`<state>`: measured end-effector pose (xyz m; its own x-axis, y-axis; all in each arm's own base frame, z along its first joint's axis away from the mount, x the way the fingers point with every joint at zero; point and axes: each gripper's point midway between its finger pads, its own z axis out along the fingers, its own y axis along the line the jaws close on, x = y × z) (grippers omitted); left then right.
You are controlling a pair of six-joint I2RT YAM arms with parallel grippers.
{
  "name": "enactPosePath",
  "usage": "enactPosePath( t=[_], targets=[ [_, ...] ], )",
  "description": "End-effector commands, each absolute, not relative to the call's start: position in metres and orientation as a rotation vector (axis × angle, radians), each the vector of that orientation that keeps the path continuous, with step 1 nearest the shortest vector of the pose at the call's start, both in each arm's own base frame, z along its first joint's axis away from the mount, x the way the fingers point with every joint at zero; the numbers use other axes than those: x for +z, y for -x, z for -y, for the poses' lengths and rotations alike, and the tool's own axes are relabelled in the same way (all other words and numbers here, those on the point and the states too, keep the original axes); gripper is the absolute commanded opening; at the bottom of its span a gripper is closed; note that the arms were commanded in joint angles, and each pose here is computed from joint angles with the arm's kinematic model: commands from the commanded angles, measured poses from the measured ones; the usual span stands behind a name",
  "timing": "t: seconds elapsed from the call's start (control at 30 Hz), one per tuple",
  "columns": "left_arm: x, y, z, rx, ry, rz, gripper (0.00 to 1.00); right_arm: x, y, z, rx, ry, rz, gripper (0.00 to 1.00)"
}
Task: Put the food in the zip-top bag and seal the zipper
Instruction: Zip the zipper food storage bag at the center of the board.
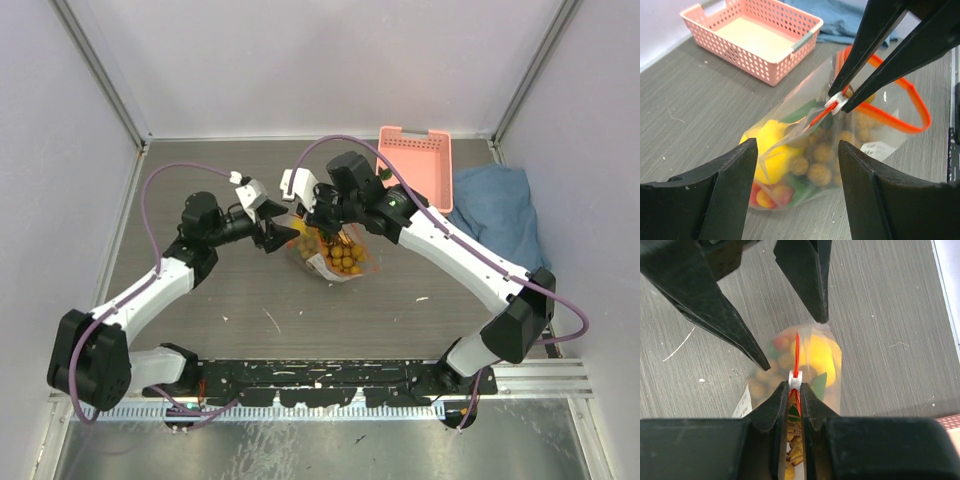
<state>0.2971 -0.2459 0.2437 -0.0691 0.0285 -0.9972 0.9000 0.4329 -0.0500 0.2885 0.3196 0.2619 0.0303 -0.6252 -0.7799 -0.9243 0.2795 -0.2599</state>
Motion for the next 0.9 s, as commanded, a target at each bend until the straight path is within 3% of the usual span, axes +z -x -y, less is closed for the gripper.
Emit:
enactPosePath(
  t=[0.0,0.27,0.4,0.47,0.6,0.67,0.73,0.87],
  targets=[
    [0.251,-0.301,0.257,-0.876,-1.034,-1.337,0.67,0.284,-0.284,-0.325,0.460,1.432,-1.582,0.01],
    [0.253,-0.295,0.276,-0.995,-1.207,-1.221,0.66,0.282,-0.281,-0.326,0.476,1.457,-1.575,0.01],
    [0.255,-0.296,0.281,-1.036,-1.235,-1.202,0.61,0.278,-0.279,-0.329,0.494,1.467,-1.577,0.01],
    [0.257,-0.293,0.284,-1.073,-1.247,-1.195,0.52,0.277,-0.278,-0.330,0.504,1.470,-1.577,0.01],
    [0.255,-0.284,0.288,-1.118,-1.266,-1.190,0.14,0.281,-0.278,-0.331,0.512,1.442,-1.567,0.01],
    [0.253,-0.283,0.286,-1.116,-1.255,-1.202,0.01,0.285,-0.277,-0.331,0.519,1.428,-1.559,0.01],
    [0.254,-0.282,0.285,-1.109,-1.228,-1.218,0.00,0.291,-0.279,-0.329,0.512,1.385,-1.563,0.05],
    [0.260,-0.288,0.278,-1.065,-1.102,-1.290,0.00,0.303,-0.280,-0.317,0.496,1.258,-1.596,0.26]
  ],
)
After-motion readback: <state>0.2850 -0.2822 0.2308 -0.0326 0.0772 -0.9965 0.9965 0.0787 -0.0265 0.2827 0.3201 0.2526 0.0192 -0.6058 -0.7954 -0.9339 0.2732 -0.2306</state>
